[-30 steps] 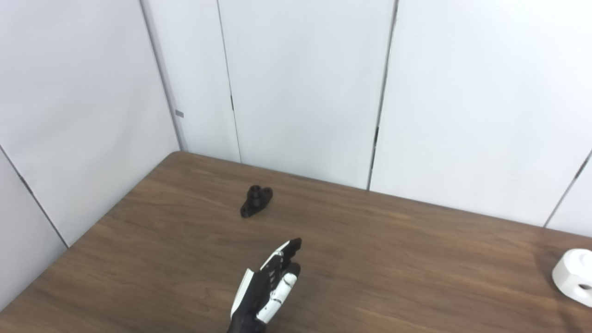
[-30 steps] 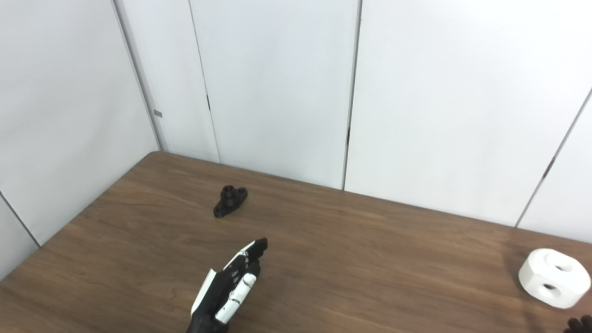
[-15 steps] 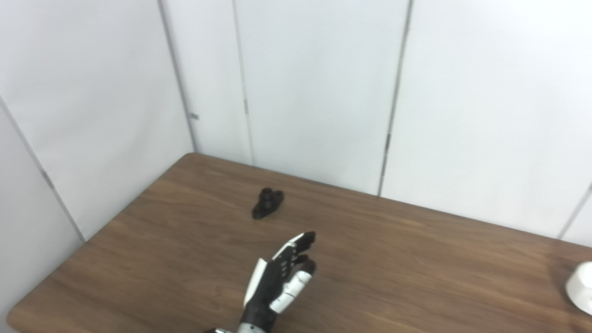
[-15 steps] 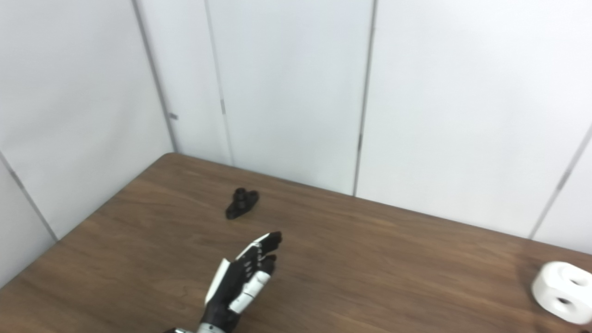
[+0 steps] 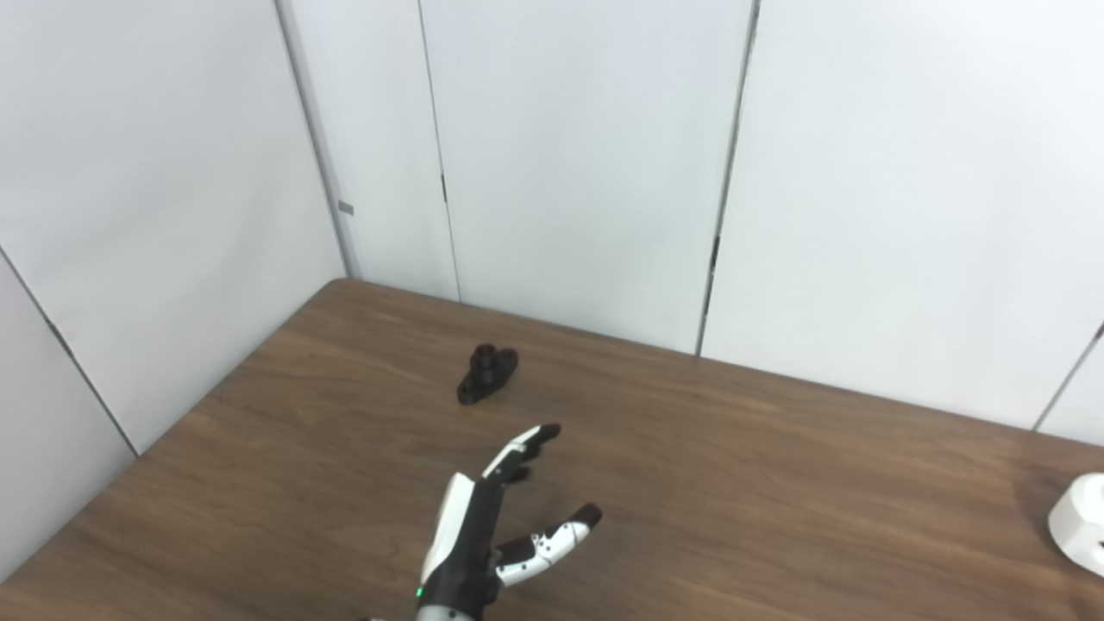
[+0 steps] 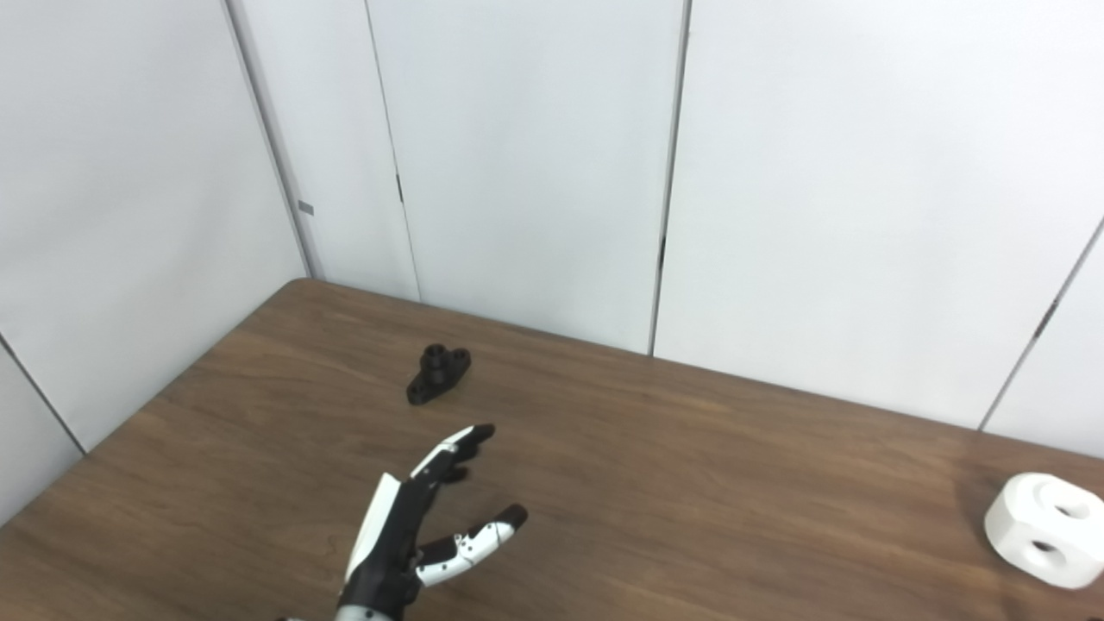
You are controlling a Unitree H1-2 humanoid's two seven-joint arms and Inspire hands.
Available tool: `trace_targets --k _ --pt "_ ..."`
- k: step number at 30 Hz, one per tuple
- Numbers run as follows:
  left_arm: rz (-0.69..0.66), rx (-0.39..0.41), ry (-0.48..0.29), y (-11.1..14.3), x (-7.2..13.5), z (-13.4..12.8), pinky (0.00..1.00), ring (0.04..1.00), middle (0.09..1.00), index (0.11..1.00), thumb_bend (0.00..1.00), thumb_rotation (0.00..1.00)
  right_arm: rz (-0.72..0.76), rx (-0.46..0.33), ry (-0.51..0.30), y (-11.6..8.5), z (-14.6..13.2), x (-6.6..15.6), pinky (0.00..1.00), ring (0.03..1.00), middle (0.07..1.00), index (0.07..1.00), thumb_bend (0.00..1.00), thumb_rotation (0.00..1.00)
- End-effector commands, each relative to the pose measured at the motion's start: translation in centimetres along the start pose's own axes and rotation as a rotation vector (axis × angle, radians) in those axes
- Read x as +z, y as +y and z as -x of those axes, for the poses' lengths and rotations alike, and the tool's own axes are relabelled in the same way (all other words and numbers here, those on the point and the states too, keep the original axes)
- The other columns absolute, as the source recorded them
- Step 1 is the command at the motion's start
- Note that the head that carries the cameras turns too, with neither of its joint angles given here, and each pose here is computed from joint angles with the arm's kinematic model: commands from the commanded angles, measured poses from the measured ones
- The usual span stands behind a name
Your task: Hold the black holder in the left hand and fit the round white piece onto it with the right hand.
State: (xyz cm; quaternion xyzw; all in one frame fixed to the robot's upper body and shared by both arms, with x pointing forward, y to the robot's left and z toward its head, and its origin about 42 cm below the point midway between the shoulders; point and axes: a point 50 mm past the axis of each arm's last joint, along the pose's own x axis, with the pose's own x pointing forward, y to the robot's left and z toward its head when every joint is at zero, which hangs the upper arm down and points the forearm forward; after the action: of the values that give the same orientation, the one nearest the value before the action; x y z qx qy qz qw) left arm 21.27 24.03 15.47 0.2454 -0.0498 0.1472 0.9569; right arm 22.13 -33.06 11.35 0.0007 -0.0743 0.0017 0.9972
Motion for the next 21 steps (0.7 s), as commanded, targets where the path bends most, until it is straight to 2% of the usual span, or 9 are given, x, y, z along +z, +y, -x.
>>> trace_targets --k 1,11,16,21 --pt "-0.078 0.056 -0.014 1.7 0.3 0.8 0.91 0.906 0.889 0.832 0.72 0.27 -0.036 -0.032 0.106 0.6 2.8 -2.5 1.0 1.0 0.966 0.983 0.64 1.0" --pt "-0.218 0.178 -0.005 4.0 1.6 -2.3 0.89 0.907 0.875 0.803 0.71 0.26 -0.04 -0.025 0.109 1.0 2.9 -2.6 1.0 1.0 0.969 0.984 0.66 1.0" --pt "-0.324 0.225 0.016 5.0 1.4 -3.9 0.84 0.901 0.875 0.809 0.73 0.35 -0.037 -0.023 0.111 1.1 3.0 -2.6 1.0 1.0 0.976 0.995 0.68 1.0" --pt "-0.388 0.257 0.038 6.0 1.1 -5.6 0.85 0.918 0.883 0.805 0.74 0.42 -0.036 -0.02 0.114 1.3 2.9 -2.4 1.0 1.0 0.974 0.995 0.68 1.0"
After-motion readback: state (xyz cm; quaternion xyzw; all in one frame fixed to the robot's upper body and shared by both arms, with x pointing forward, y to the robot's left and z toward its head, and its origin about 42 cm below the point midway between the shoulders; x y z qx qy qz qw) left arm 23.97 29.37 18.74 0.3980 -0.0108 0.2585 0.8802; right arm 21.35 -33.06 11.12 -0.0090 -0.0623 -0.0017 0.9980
